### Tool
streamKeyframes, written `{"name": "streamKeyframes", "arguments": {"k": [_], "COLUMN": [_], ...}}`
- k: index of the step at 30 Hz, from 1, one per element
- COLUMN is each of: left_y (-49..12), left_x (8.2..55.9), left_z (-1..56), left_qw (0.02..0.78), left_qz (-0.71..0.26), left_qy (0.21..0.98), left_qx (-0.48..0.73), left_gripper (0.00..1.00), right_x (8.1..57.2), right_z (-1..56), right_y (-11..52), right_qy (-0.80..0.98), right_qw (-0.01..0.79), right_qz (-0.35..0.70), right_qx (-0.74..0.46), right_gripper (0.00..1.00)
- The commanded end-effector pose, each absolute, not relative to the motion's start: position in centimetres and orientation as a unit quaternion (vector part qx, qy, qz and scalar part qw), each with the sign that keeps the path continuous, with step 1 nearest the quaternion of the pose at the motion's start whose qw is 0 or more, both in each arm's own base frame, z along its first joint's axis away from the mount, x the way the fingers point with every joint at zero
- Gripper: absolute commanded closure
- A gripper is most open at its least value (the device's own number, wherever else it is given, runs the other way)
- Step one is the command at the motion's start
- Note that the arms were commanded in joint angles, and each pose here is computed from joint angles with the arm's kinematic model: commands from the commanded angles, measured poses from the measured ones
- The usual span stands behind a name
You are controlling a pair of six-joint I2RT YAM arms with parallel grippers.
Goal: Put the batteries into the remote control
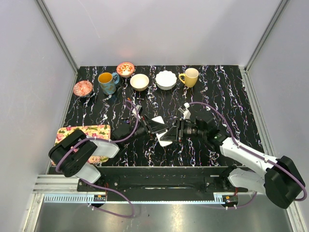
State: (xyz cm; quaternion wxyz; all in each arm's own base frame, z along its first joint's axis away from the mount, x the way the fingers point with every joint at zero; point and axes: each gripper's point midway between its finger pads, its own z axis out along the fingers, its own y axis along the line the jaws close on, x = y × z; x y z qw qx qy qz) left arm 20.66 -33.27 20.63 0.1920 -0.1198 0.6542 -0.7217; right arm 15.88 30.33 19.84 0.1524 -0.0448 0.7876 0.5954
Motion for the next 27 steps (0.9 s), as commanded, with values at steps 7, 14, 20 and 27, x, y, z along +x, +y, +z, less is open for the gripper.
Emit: {"name": "streamKeyframes", "arguments": {"k": [7,14,20,27], "left_y": [-32.7,-33.4,-34.3,-34.9], "left_x": [18.5,17.9,16.9,16.5], "left_z": [29.5,29.8,30.2,29.8], "left_qw": [0.232,0.223,0.208,0.200], "left_qz": [-0.823,-0.828,-0.836,-0.835], "left_qy": [0.517,0.514,0.508,0.512], "left_qx": [-0.045,-0.033,-0.010,-0.009], "left_gripper": [1.00,1.00,1.00,1.00], "right_x": [15.5,15.5,15.8,16.4], "right_z": [22.3,22.0,22.2,22.5], "right_y": [31.2,31.4,31.9,32.2], "right_qy": [0.763,0.761,0.756,0.754], "right_qw": [0.166,0.156,0.149,0.153], "right_qz": [0.618,0.625,0.633,0.635], "right_qx": [-0.088,-0.081,-0.076,-0.072], "right_gripper": [0.63,0.76,0.79,0.64]}}
